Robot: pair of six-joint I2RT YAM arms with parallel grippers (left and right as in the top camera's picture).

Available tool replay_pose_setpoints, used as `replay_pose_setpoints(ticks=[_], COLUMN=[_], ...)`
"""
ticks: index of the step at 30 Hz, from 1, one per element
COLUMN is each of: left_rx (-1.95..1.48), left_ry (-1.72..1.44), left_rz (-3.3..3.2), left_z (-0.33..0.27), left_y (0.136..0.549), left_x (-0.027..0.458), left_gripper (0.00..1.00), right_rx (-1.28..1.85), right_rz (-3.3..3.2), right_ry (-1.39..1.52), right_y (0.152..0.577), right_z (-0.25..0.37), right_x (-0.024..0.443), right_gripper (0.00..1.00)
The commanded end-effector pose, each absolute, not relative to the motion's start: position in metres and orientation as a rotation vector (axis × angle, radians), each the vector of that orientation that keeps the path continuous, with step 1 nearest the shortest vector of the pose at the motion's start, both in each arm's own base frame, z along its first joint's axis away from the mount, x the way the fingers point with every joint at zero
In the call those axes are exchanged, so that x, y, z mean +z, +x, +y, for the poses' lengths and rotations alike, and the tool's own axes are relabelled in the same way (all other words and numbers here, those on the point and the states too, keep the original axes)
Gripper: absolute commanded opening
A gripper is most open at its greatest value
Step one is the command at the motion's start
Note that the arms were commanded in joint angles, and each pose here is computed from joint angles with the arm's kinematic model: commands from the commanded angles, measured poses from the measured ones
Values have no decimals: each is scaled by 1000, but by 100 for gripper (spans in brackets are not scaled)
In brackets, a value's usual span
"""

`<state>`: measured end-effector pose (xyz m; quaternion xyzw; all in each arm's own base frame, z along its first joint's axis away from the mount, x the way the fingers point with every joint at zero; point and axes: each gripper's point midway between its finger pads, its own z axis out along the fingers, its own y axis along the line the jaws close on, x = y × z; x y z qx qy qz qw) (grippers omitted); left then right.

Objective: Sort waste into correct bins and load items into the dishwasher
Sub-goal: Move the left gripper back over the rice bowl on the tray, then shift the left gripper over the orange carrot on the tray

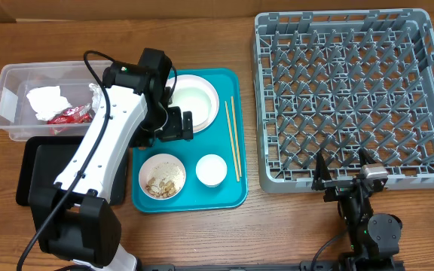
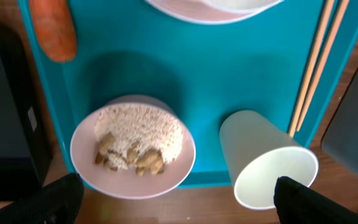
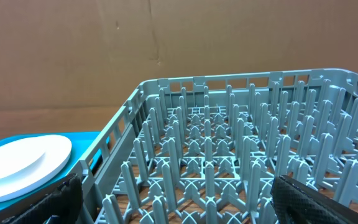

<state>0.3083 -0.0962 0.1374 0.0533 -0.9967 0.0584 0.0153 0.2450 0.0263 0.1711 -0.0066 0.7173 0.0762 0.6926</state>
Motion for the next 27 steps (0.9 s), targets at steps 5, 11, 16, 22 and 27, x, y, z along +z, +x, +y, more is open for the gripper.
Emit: replay_pose_setpoints(ticks=[5,11,16,22,27], left_rx=[168,-82,-198,-274,-224], left_ry=[290,359,331,348,344], left_rz=[-3100,-3163,-3205,-3229,-3203], left_z=[-99,-96,-106,-108,-113], left_y=[308,309,307,306,301], left_x=[138,138,139,137,127], left_gripper=[58,30,29,29,40], right_rx=[164,164,164,164,164], right_rz=[1597,1597,1597,1597,1597], right_ry=[-13,-13,-13,-13,-13], right_y=[245,245,245,245,245], right_z=[25,25,25,25,25], right_x=[170,170,170,170,170], right_gripper=[100,100,100,100,100])
